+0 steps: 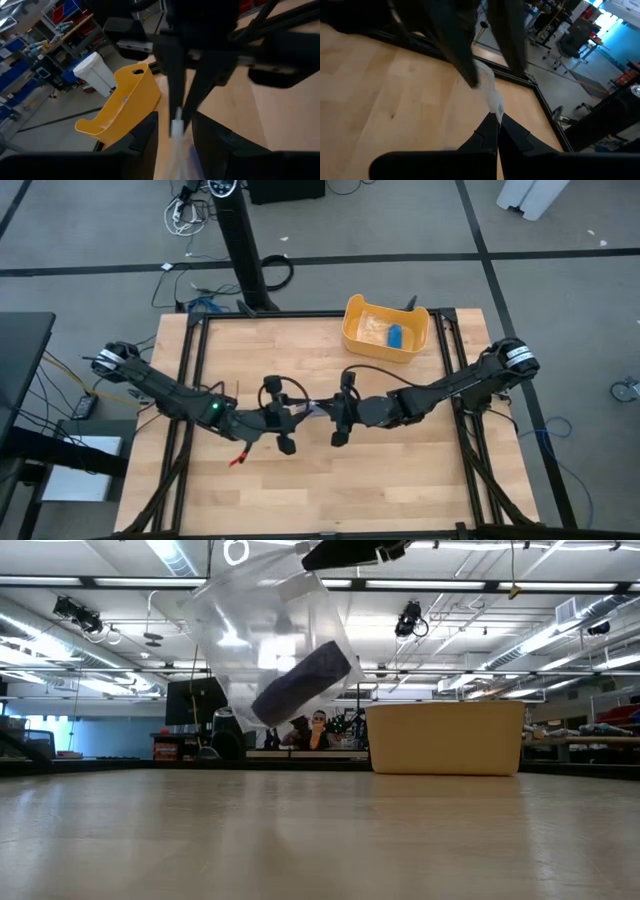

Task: Roll bandage
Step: Close the transparent zip bag

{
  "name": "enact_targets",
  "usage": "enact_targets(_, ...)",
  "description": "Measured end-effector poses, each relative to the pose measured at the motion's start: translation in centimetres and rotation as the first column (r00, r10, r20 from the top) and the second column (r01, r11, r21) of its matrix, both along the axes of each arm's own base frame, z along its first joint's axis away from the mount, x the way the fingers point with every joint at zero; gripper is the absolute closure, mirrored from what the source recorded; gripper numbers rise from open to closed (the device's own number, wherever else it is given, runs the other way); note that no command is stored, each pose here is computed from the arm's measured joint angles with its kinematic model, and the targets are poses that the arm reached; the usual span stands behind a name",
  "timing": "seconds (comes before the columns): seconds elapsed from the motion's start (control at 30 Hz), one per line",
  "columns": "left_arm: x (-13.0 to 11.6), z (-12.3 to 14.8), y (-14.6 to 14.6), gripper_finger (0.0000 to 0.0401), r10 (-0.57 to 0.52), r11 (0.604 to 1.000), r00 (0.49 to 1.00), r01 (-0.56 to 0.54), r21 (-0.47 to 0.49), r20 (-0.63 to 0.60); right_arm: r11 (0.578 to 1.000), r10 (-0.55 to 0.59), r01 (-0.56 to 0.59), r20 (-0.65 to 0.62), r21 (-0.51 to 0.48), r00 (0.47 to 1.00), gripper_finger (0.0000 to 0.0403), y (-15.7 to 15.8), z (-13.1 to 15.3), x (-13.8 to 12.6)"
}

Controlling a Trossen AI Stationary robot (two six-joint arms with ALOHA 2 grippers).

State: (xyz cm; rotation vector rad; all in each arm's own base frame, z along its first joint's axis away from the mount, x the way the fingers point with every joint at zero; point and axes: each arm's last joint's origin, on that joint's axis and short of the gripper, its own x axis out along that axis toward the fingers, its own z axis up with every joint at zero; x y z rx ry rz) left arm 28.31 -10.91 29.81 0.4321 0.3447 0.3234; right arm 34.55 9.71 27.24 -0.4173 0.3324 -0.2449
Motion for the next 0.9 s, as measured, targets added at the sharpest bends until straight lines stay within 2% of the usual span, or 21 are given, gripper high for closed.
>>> enact_targets(0.43,0.31,-0.19,0.11,0.0283,-0.039,0.999,0.999,0.039,-0.007,-0.014,1.000,0.019,-0.018,0.020,-0.015,1.000,0.0403,0.66,0.48,-0.06)
enact_targets(0.8,0.85,-0.86,0.14,0.0366,-0.037,0.999,0.998,0.038,0.035,-0.044,1.000,0.011,-0.011,0.019,-0.020,1.000,0.0403,0.73,0.43,-0.11)
enact_targets(0.9,0.86,-0.85,0.11,0.0378,-0.043,0.998,0.998,0.045,0.049,-0.048,1.000,0.004,-0.003,0.014,-0.025,1.000,0.0403,0.74,0.38,-0.15)
